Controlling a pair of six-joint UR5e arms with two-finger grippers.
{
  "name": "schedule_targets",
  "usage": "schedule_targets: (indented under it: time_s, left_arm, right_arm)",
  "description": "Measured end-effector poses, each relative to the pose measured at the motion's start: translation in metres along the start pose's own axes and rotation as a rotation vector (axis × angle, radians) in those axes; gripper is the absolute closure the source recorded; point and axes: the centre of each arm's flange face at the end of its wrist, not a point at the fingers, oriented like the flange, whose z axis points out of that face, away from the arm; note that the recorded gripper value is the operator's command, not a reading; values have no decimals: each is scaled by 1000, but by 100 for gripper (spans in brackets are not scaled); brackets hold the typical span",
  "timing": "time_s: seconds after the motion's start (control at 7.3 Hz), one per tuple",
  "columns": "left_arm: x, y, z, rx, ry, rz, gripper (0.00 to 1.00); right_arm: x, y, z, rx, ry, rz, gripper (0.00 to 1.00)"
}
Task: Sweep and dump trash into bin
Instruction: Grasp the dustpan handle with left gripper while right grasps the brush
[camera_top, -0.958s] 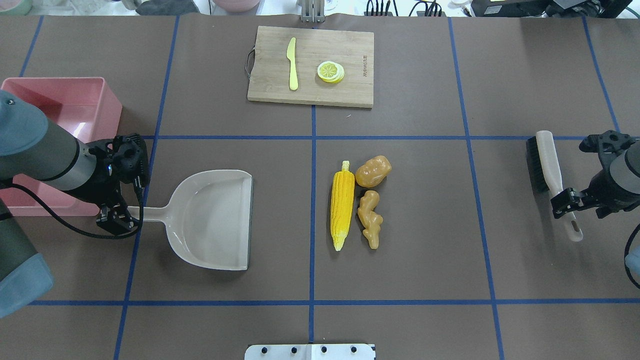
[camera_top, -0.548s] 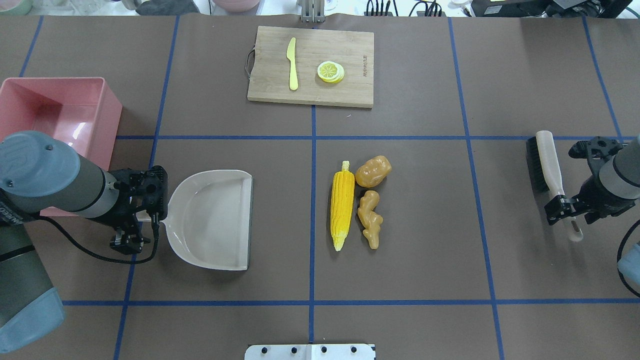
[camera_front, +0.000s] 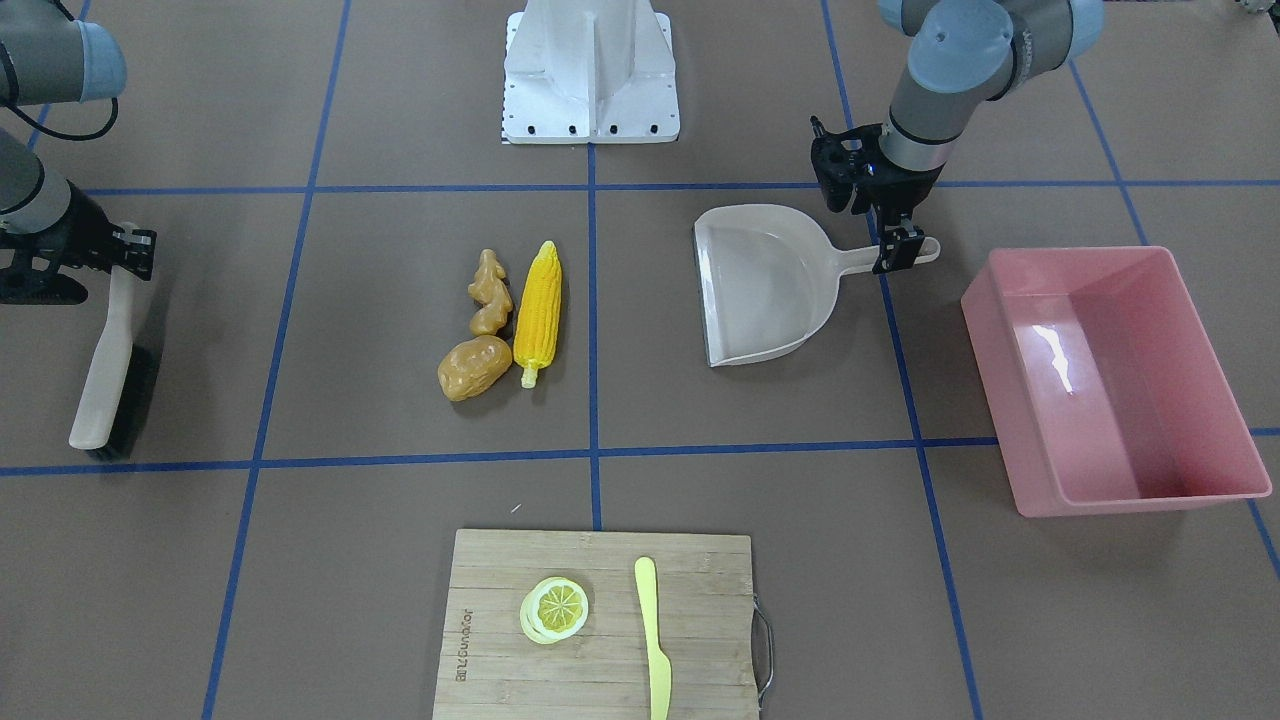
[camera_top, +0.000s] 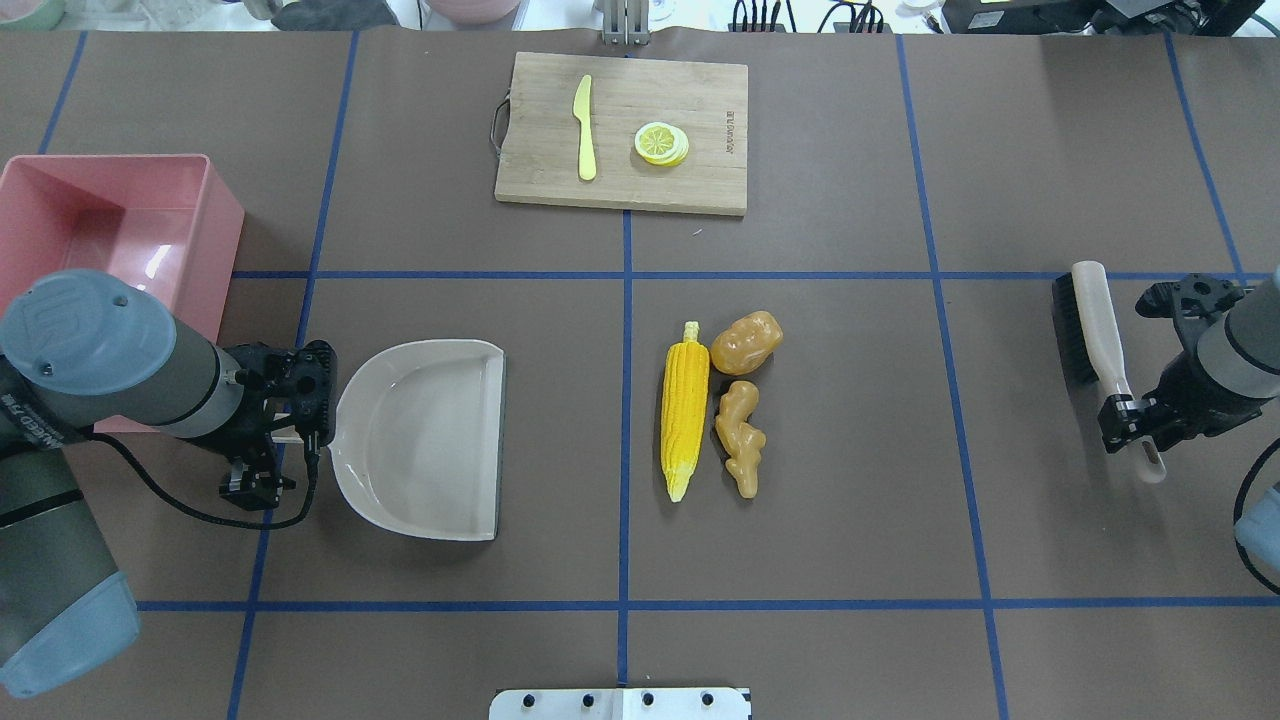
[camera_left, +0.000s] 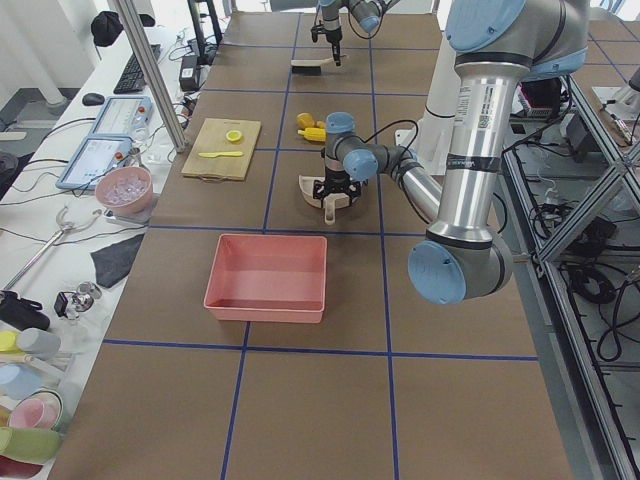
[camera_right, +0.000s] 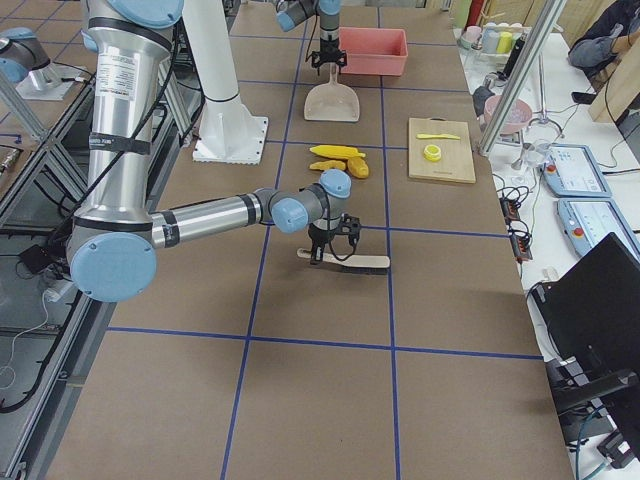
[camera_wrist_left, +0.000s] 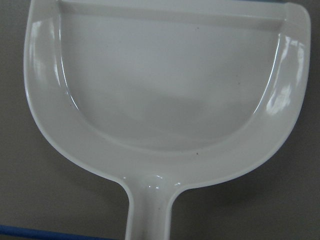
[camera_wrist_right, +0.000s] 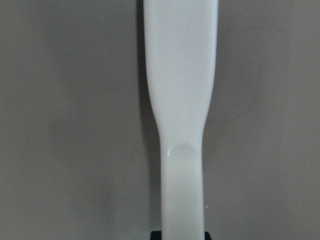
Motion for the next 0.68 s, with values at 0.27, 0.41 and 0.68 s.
schedule_targets:
  time_s: [0.27,0.41,0.68]
  left_arm:
    - [-6,4,17,-14,6,-2,1]
    - [-8,6,26,-11,5,-1,1]
    - [-11,10,36,-10,8,0,32]
  right_arm:
    - [-1,0,-1,1,-2,-3,100]
    - [-2,0,-2,3,-4,-4,100]
    - [-10,-3,-8,13,-17,-12,100]
